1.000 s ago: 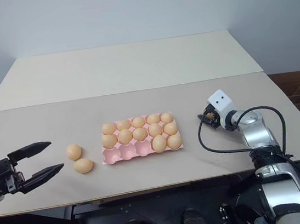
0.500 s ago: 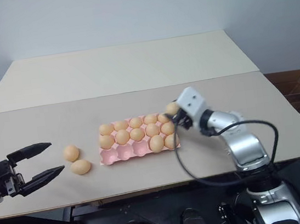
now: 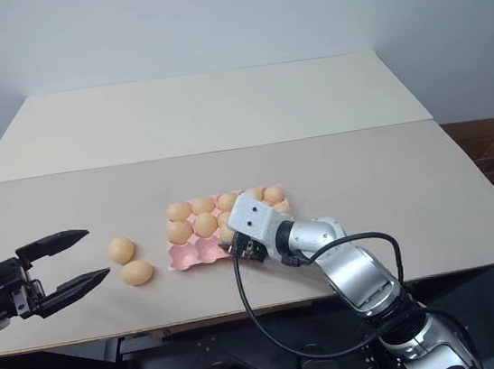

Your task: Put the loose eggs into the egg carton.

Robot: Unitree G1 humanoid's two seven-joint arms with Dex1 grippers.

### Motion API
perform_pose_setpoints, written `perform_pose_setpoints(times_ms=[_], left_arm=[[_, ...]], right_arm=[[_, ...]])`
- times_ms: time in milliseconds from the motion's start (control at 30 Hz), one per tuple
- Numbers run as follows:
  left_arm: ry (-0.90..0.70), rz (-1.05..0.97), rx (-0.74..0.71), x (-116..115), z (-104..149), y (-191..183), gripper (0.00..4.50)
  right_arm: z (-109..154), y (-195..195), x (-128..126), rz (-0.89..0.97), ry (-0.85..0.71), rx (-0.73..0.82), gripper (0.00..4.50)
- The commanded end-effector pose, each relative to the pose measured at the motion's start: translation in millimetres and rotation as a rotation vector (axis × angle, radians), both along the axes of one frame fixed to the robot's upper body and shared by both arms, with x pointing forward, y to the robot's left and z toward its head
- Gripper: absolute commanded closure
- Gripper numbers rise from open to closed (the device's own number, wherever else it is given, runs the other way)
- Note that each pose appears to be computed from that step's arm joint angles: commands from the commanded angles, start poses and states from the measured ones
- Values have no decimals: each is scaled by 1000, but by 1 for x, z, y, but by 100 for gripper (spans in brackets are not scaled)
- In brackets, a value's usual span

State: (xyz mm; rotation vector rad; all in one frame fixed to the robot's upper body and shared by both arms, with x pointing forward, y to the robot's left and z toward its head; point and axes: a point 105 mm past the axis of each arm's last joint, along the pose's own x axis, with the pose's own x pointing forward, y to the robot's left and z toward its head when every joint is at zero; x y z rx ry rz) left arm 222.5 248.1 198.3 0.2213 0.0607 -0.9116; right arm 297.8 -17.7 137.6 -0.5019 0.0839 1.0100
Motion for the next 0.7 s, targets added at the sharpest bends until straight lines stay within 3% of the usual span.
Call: perform_pose_setpoints(times_ms=[33,200,367,700], left_arm=[[-19,-12,8,-1,7,0,0],[-26,2,9,1,7,2,0],[-17,34,14,-2,6,11,0],[96,129,-29,-18,-16,35,0]], right_arm=[[24,2,0,9,-59,51,3],[49,-15,2,-8,-114,97,3],[68,-57,1,-15,-136,176,3],[42,-148,-9,61,-40,109,3]])
